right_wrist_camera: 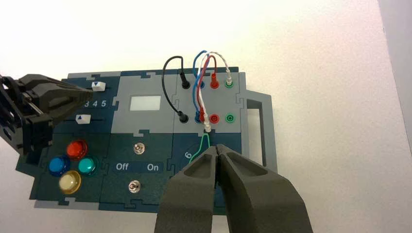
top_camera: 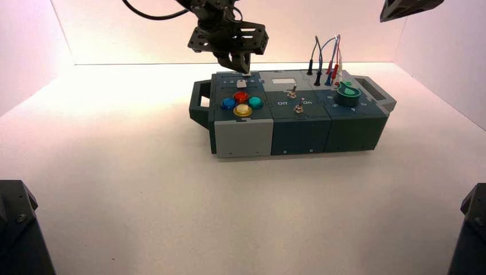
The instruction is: Move the bottom slider to position 2.
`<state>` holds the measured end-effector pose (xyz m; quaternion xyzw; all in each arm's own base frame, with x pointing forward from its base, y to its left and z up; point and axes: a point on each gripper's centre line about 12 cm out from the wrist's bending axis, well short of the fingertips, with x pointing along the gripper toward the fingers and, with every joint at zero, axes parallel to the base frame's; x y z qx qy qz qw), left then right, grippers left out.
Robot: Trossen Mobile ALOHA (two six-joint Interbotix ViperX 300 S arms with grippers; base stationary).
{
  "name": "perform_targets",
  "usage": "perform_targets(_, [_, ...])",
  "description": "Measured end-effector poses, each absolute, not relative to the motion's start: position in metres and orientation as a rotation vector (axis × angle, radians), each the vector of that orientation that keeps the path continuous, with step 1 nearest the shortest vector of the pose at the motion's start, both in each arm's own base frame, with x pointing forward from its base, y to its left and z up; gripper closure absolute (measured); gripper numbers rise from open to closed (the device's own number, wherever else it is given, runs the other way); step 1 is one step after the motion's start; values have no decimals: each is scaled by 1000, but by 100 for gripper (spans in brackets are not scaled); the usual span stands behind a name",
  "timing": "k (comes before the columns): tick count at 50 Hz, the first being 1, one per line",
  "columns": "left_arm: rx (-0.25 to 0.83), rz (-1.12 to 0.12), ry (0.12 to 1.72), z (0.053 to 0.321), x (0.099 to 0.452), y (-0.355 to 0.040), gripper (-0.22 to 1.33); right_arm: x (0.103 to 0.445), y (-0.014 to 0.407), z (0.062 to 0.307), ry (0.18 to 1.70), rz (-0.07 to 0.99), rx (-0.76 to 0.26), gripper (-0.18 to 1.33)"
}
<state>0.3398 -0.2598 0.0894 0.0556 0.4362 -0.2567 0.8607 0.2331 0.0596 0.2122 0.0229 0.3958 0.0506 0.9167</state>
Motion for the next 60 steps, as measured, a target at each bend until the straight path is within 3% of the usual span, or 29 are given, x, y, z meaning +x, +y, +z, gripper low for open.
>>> perform_targets(60, [117,-547,984,88,333,-266,128,235,59,215,806,103,40,129])
